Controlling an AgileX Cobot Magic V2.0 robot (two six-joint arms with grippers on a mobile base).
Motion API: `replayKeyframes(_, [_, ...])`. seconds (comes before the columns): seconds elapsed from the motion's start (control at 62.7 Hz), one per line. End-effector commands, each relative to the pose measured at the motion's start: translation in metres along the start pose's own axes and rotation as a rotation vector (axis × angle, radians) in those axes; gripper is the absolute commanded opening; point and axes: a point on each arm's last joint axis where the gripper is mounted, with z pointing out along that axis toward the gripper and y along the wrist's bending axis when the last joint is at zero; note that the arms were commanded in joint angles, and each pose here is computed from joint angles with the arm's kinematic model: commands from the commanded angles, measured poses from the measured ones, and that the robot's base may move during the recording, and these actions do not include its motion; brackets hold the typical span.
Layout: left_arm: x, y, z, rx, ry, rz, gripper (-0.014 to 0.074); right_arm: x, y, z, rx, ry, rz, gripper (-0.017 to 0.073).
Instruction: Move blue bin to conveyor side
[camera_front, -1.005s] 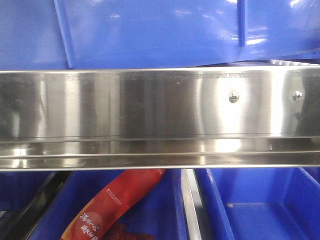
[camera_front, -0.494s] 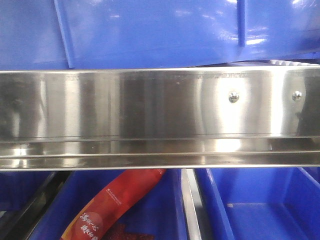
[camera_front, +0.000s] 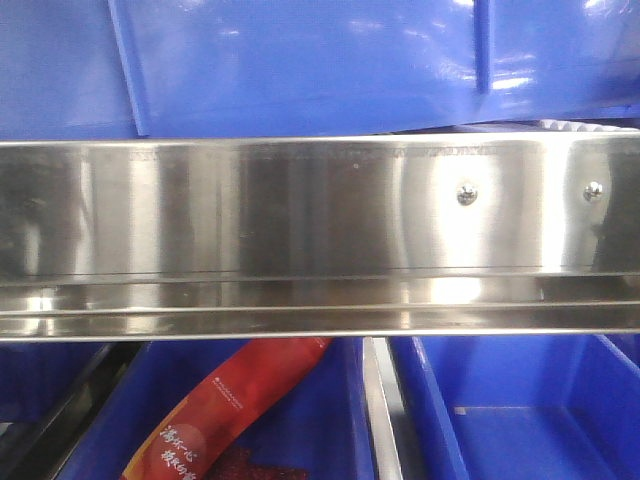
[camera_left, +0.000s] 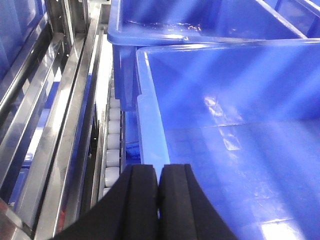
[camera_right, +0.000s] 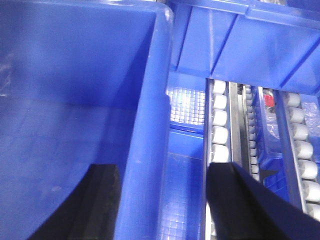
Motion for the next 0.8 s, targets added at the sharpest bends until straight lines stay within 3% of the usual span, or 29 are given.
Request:
replayKeyframes(0.0, [-0.003, -0.001, -0.002, 0.009, -0.015, -0.013, -0.0018, -0.002, 0.000, 0.000, 0.000, -0.021, -0.008, 0.0289])
replayKeyframes(0.781, [0.001, -0.001, -0.002, 0.008, 0.034, -0.015, -0.0018, 0.002, 0.007, 0.042, -0.022, 0.062, -0.028, 0.0289])
